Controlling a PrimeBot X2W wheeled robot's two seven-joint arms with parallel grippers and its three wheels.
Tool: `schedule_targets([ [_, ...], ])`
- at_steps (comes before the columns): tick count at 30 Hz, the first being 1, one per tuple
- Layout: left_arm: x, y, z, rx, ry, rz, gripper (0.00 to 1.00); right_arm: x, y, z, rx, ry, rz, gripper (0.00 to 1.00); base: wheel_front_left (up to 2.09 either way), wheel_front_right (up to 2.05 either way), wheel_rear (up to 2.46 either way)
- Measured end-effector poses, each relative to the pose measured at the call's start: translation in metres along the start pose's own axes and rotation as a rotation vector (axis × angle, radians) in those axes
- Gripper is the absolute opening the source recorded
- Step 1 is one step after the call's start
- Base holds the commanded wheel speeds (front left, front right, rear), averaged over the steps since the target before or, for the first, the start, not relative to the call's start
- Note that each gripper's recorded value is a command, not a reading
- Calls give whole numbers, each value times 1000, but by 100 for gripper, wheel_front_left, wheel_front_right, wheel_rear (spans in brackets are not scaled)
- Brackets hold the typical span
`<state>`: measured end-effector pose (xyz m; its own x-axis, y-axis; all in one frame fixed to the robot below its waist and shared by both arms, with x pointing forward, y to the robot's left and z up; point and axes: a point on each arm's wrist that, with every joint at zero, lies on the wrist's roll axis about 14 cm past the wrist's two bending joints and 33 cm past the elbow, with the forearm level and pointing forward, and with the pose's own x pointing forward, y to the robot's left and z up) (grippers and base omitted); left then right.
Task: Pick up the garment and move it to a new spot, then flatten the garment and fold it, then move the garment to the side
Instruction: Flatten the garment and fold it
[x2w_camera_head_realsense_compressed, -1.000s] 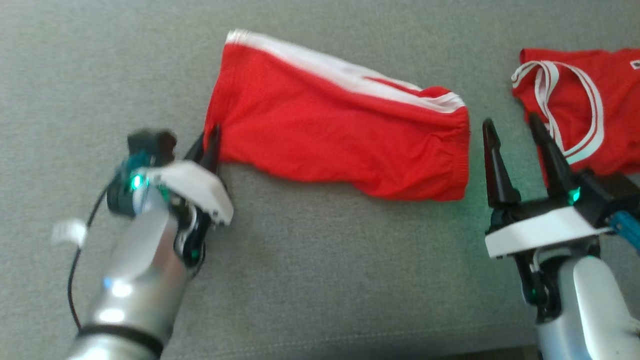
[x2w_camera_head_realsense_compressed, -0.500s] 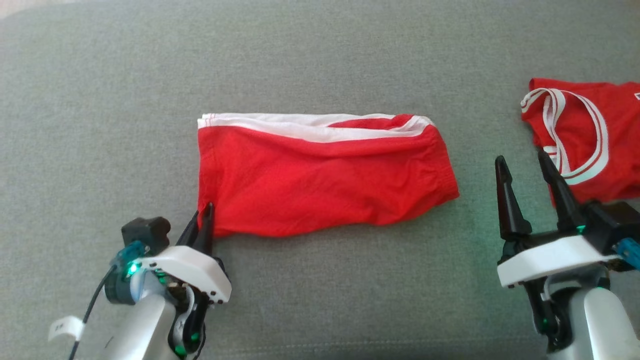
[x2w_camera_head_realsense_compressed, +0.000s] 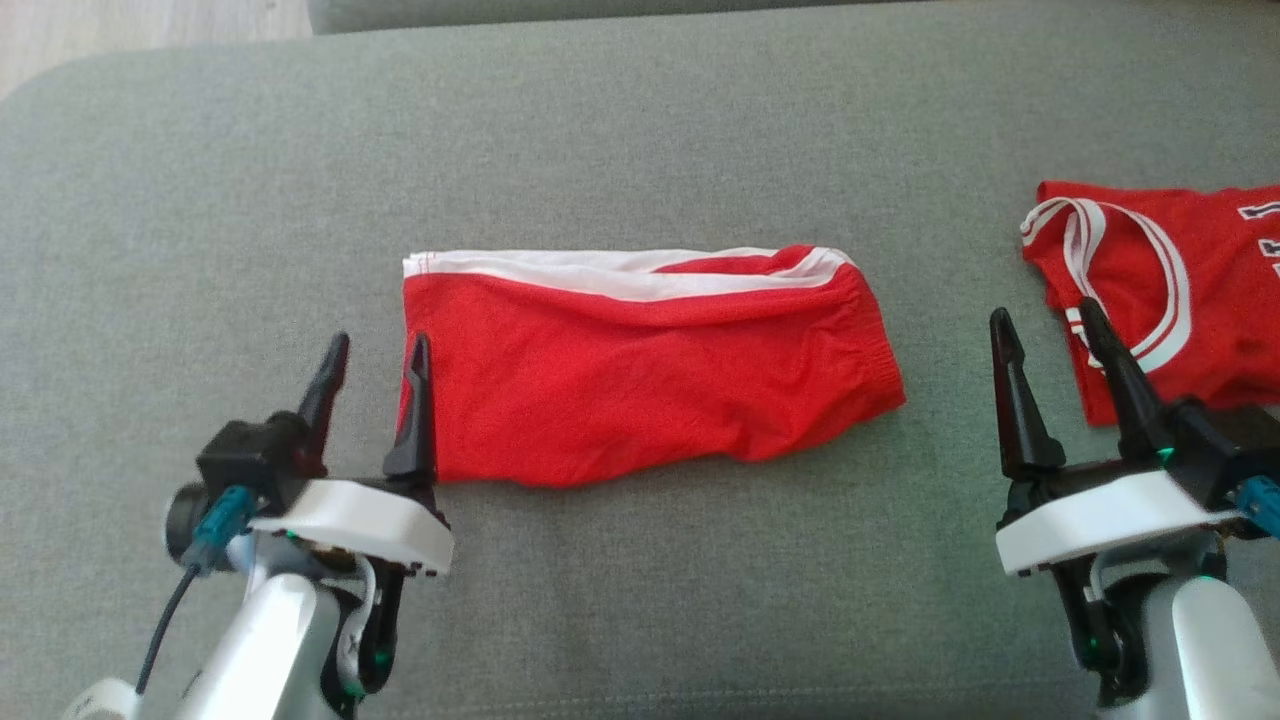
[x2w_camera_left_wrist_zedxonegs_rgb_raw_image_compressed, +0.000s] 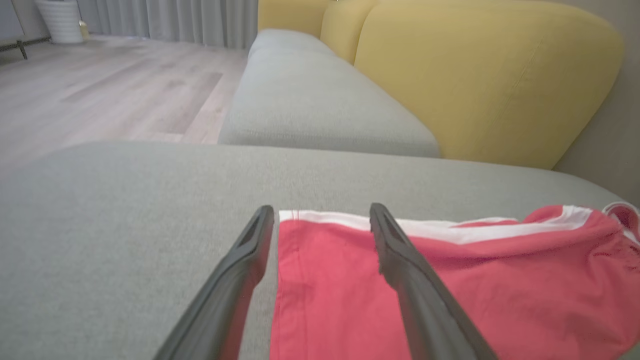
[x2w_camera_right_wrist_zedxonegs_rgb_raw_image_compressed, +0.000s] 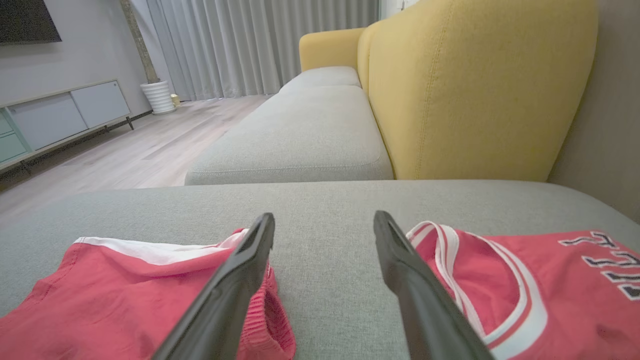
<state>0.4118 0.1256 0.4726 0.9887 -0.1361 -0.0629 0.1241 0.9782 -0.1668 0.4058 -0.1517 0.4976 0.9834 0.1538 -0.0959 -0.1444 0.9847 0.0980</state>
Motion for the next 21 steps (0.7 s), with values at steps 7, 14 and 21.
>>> schedule_targets([
  [7,-14,-1,33,92,-112,-5,100,-12,3,3,-24,4,4,100,0,0,0],
  [14,-31,-4,32,112,-109,-4,100,-20,4,8,-27,-2,3,100,0,0,0],
  [21,-34,-2,31,112,-103,2,100,-19,5,8,-28,3,4,100,0,0,0],
])
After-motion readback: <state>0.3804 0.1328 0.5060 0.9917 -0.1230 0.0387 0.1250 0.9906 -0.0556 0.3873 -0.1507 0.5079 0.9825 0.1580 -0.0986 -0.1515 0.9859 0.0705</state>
